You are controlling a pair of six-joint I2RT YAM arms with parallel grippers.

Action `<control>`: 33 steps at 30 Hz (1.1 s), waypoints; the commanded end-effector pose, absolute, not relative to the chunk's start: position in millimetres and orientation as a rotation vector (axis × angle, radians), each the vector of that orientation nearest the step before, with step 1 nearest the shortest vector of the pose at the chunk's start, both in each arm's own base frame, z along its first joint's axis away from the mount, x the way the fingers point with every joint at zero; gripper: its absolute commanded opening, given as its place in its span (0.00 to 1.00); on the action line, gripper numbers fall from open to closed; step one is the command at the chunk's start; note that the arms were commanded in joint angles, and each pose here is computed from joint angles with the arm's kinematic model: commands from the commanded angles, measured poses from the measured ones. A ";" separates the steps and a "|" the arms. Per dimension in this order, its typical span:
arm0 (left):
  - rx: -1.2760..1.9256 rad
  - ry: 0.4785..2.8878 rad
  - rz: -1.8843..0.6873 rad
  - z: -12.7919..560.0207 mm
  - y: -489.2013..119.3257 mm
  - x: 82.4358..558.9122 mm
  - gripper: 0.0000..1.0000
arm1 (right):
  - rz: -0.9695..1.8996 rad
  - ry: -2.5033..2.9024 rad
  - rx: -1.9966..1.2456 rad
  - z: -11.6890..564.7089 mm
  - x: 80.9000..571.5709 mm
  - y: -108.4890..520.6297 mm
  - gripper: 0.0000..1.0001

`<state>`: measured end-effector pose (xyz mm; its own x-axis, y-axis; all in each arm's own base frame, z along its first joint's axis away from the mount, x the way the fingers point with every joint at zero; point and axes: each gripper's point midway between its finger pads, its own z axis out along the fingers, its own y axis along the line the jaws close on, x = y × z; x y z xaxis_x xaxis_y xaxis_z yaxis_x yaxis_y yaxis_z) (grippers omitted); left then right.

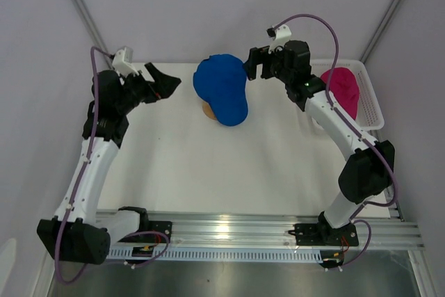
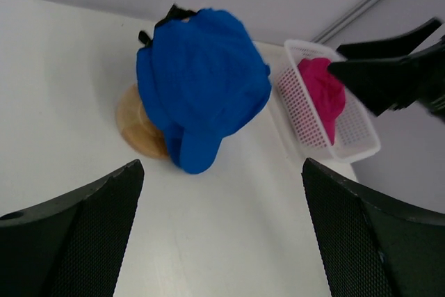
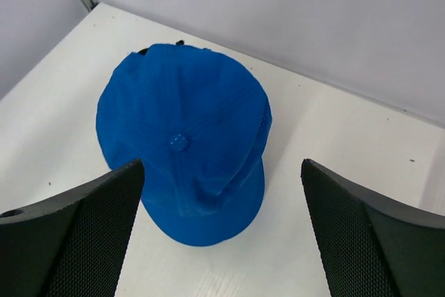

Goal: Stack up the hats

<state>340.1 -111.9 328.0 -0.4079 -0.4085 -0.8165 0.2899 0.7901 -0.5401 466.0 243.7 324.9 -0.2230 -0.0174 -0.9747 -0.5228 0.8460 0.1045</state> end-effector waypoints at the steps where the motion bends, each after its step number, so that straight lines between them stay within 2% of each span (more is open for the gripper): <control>1: -0.063 1.600 -0.868 406.5 -121.9 373.9 0.96 | 0.556 1.698 -0.319 334.7 483.2 245.7 0.95; 2: -0.038 1.536 -0.867 441.8 -122.0 380.4 0.95 | 0.554 1.699 -0.314 335.0 484.2 244.7 0.94; 4: -0.049 1.610 -0.885 421.2 -128.0 417.8 0.90 | 0.555 1.693 -0.311 338.1 481.6 241.6 0.88; 6: -0.026 1.598 -0.894 442.6 -132.4 435.7 0.90 | 0.575 1.692 -0.314 340.6 475.4 241.5 0.83; 7: -0.047 1.670 -0.893 415.1 -135.4 461.5 0.91 | 0.589 1.667 -0.318 344.2 471.7 242.8 0.83; 8: -0.033 1.680 -0.879 416.4 -136.2 471.4 0.92 | 0.604 1.668 -0.320 342.6 468.8 243.9 0.83; 10: -0.043 1.760 -0.866 385.0 -139.9 499.1 0.92 | 0.628 1.677 -0.334 335.3 463.8 246.6 0.89; 17: -0.059 1.865 -0.805 327.4 -149.3 561.1 0.87 | 0.558 1.793 -0.292 300.7 455.4 229.5 0.90; 21: -0.051 1.906 -0.819 299.7 -162.3 571.5 0.82 | 0.533 1.799 -0.275 304.5 451.4 221.1 0.90; 25: 0.023 1.945 -0.763 278.1 -176.6 574.4 0.82 | 0.496 1.793 -0.240 310.6 451.1 211.6 0.91; 33: -0.030 2.019 -0.586 233.6 -165.5 591.4 0.78 | 0.475 1.808 -0.227 313.3 446.4 205.8 0.94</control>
<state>575.1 -180.5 231.7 -0.5607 -0.2874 -0.7766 0.2580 0.8305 -0.4937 450.6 214.3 294.5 -0.3223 0.0694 -0.9441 -0.4137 0.8867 0.2065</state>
